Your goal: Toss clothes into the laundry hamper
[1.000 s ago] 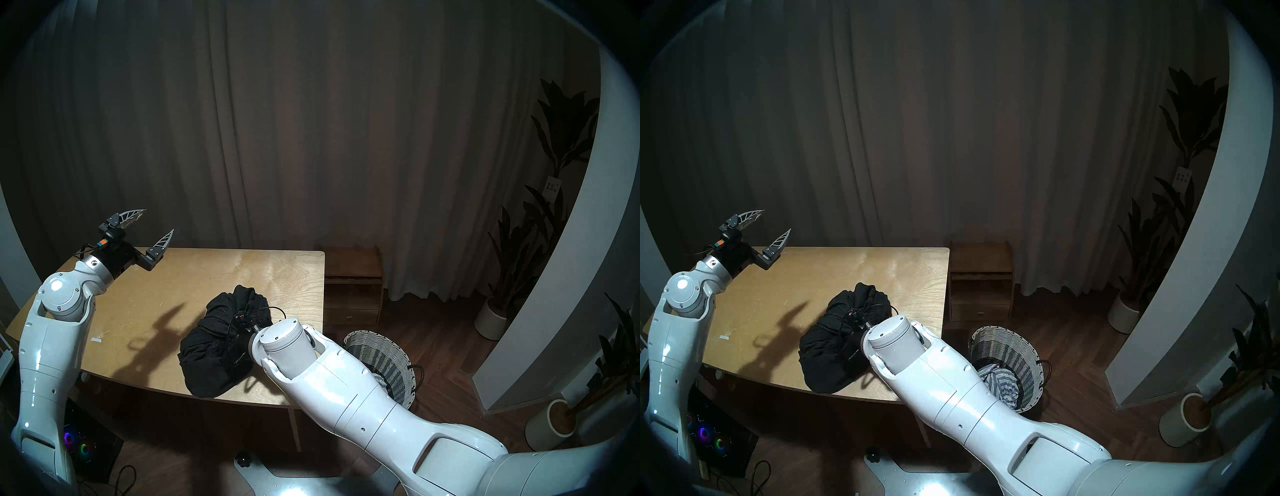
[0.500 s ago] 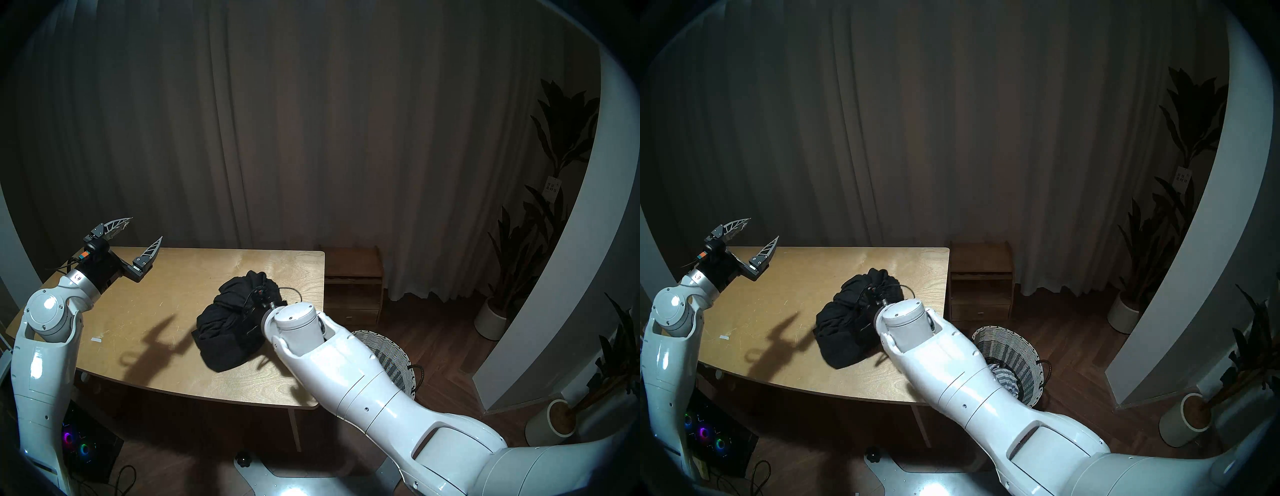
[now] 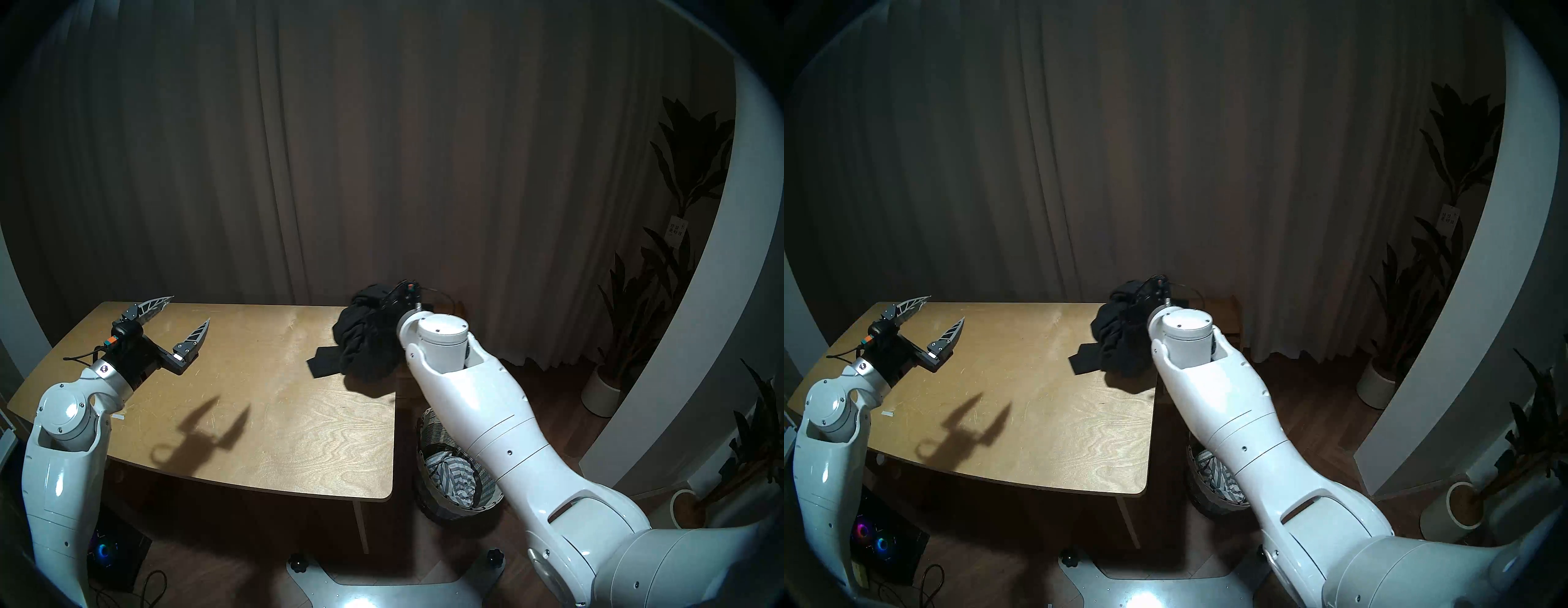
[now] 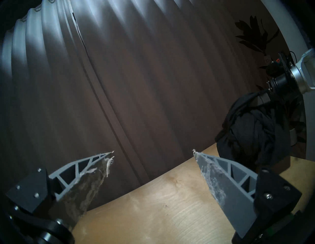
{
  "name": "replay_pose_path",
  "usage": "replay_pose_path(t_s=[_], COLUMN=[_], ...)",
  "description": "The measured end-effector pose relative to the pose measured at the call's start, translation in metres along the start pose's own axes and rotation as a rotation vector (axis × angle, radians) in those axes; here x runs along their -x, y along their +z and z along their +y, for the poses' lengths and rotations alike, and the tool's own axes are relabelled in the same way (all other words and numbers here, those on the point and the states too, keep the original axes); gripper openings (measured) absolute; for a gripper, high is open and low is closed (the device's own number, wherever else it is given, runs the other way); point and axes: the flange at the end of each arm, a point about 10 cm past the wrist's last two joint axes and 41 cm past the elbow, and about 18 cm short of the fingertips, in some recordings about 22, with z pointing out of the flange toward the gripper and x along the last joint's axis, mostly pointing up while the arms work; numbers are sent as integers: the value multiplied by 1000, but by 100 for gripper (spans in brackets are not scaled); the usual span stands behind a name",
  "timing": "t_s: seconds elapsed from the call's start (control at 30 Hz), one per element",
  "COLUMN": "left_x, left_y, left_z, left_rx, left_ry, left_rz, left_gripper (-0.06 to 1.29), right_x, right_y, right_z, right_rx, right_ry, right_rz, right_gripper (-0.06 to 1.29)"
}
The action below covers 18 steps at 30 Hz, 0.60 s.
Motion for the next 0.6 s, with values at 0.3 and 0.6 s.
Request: replay_pose_path(t_s=[0.3,0.6], left_x=[-9,-20], left_y=[-6,-12], left_z=[23,46], left_rx=[14,2], left_ry=[-38,-76], left_rz=[-6,-53], left_gripper=[123,123], right_x=[-35,-45], right_y=[-16,-44], right_z=[63,105], right_rx=[159,266], right_ry=[117,231], right_rz=[141,239], right_gripper=[2,2])
